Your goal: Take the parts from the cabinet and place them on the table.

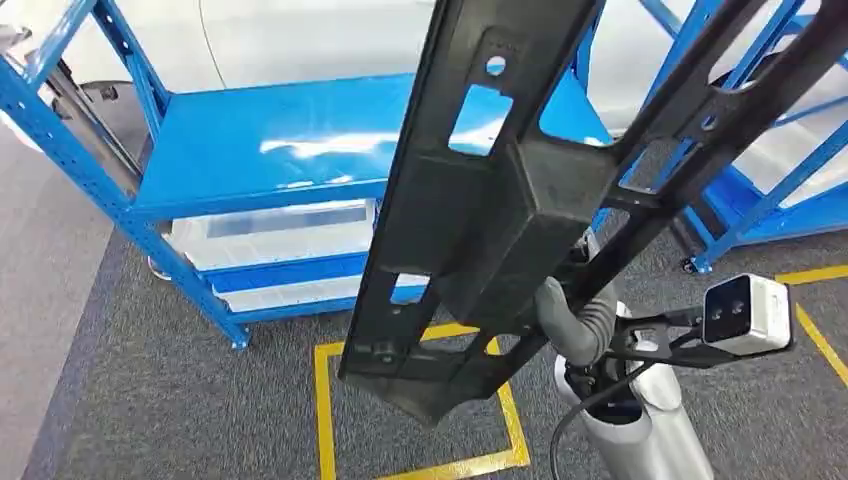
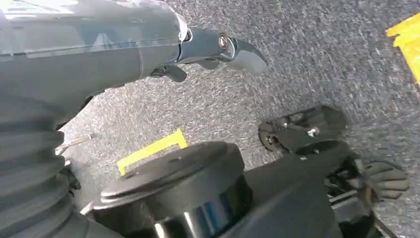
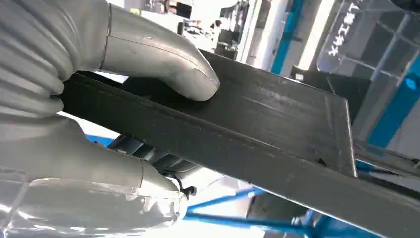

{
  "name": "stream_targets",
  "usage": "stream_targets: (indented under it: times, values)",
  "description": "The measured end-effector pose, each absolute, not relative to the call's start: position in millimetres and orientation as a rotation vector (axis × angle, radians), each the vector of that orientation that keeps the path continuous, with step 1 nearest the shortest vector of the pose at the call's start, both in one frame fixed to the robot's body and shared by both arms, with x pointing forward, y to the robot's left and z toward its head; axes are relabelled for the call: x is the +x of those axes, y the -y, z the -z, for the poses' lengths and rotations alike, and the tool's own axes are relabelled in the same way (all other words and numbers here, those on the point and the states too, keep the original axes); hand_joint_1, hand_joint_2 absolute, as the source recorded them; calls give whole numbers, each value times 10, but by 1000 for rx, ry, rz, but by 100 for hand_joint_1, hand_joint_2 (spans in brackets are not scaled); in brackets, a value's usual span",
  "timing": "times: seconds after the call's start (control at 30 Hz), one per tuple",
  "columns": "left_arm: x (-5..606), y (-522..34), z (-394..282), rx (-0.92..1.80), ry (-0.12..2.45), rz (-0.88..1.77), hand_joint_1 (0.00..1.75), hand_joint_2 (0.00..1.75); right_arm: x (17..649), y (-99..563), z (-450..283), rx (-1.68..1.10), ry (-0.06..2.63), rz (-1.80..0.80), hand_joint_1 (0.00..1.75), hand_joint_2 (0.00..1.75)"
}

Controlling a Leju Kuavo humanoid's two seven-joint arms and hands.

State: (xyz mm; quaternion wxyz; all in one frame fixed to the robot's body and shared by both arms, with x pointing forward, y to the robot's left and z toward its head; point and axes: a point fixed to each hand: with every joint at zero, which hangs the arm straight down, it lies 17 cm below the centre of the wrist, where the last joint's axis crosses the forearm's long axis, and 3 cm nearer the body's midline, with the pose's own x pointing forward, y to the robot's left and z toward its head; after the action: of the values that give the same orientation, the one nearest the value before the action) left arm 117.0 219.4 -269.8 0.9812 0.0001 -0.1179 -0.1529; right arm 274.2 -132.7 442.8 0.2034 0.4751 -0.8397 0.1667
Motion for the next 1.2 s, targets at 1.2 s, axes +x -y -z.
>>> stream_targets:
  times: [1.2]
  values:
    - [1222, -2187, 2688, 4, 244, 332, 0, 175, 2691, 1330, -4457, 1288, 2377, -440, 166, 175]
